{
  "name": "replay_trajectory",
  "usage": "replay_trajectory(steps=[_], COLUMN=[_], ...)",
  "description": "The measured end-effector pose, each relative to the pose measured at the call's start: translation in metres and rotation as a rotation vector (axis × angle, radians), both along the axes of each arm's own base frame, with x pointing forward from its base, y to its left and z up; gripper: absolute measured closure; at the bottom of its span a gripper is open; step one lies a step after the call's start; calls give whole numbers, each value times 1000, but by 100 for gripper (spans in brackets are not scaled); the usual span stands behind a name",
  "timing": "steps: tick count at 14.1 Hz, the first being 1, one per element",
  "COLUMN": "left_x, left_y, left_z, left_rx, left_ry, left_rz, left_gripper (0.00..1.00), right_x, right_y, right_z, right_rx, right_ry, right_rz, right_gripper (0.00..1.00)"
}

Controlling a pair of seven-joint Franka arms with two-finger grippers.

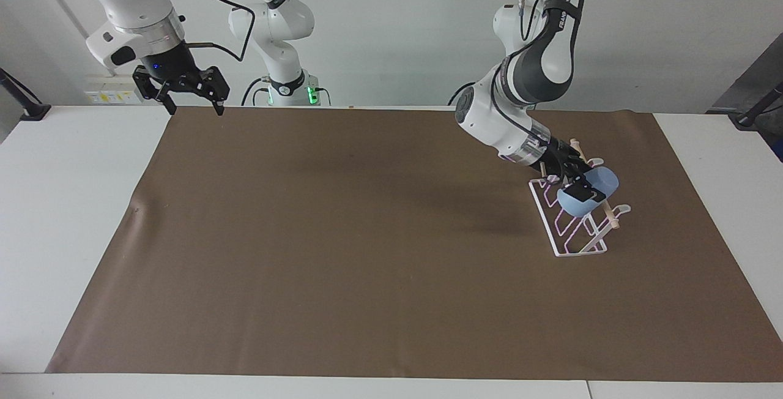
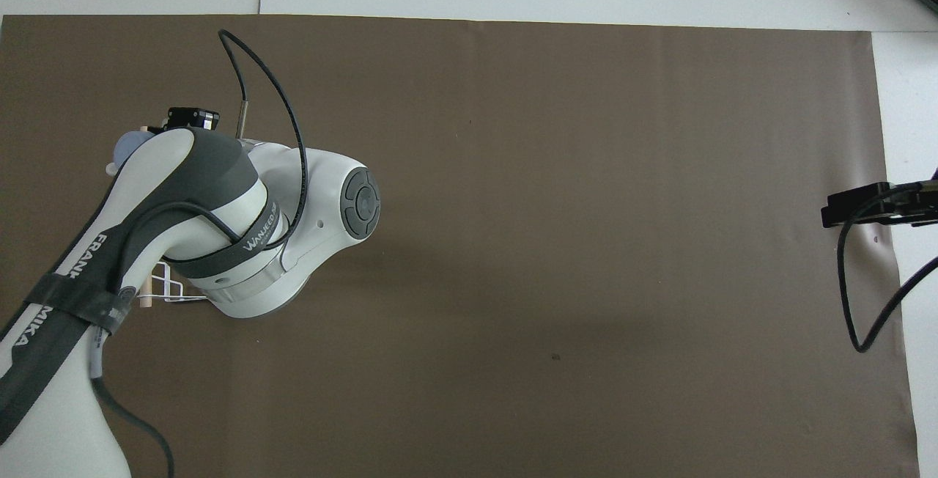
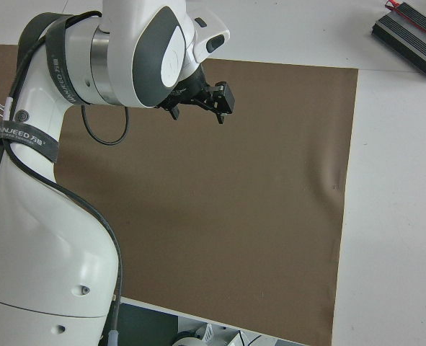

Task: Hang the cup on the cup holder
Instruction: 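Carry the cup with the left gripper over the rack hooks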

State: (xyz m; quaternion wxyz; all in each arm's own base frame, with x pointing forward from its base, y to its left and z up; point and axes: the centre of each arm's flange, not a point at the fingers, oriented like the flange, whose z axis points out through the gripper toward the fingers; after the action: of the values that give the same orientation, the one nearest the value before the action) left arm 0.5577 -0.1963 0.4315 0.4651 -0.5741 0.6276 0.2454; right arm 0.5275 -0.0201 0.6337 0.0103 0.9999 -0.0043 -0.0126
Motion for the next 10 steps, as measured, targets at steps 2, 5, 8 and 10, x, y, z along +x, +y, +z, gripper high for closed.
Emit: replay_trajectory(steps=[2,5,8,10], left_x=[0,2,3,3], left_y=[0,-1,-1,-1], left_z=[-2,-10,-16,-16], left_rx=[-1,-7,-5,-5], left_ry=[-12,-13,-10,-11], left_rz=[5,4,7,7], left_gripper=[23,23,23,23], right_x=[0,0,0,0], right_y=[0,0,0,0], right_z=[0,0,0,0], right_rx=[0,0,0,0], right_ry=[0,0,1,1], right_rz=[0,0,0,0], right_gripper=[0,0,0,0])
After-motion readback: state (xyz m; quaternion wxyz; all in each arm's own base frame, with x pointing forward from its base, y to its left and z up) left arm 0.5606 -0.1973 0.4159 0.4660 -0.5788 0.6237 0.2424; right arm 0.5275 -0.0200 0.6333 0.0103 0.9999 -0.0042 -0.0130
